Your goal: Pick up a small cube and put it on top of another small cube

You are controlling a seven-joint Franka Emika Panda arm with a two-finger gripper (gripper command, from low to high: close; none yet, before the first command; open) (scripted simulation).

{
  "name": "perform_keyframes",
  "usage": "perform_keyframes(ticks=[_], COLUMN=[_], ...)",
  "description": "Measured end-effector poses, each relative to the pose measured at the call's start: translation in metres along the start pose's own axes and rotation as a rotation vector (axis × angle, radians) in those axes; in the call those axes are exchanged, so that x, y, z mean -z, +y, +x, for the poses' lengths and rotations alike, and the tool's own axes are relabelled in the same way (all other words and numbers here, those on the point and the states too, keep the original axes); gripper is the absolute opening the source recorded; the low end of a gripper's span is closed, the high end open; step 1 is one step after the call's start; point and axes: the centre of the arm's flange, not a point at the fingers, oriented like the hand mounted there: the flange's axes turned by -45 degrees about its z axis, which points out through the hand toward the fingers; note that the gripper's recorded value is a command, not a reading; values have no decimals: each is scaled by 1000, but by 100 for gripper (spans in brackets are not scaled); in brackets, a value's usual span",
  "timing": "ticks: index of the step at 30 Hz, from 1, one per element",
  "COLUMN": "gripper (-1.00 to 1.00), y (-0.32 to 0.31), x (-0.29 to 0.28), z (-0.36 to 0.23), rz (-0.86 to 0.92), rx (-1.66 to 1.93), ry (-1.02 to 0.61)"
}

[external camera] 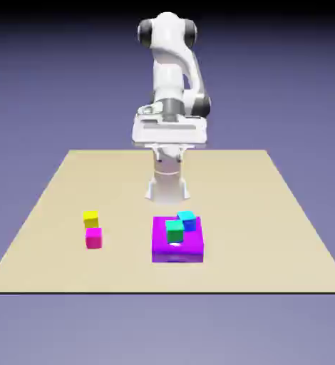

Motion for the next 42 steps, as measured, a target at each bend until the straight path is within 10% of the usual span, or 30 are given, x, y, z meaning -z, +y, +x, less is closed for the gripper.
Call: perform_keyframes(ticks=[21, 30, 31, 42], gripper=[0, 0, -100, -100], y=[236, 245, 244, 207], x=[-130, -181, -186, -132], z=[-203, -265, -270, -193], rz=[-520, -552, -553, -532], rx=[-1287, -1377, -1376, -1329], ry=[-573, -609, -609, -617])
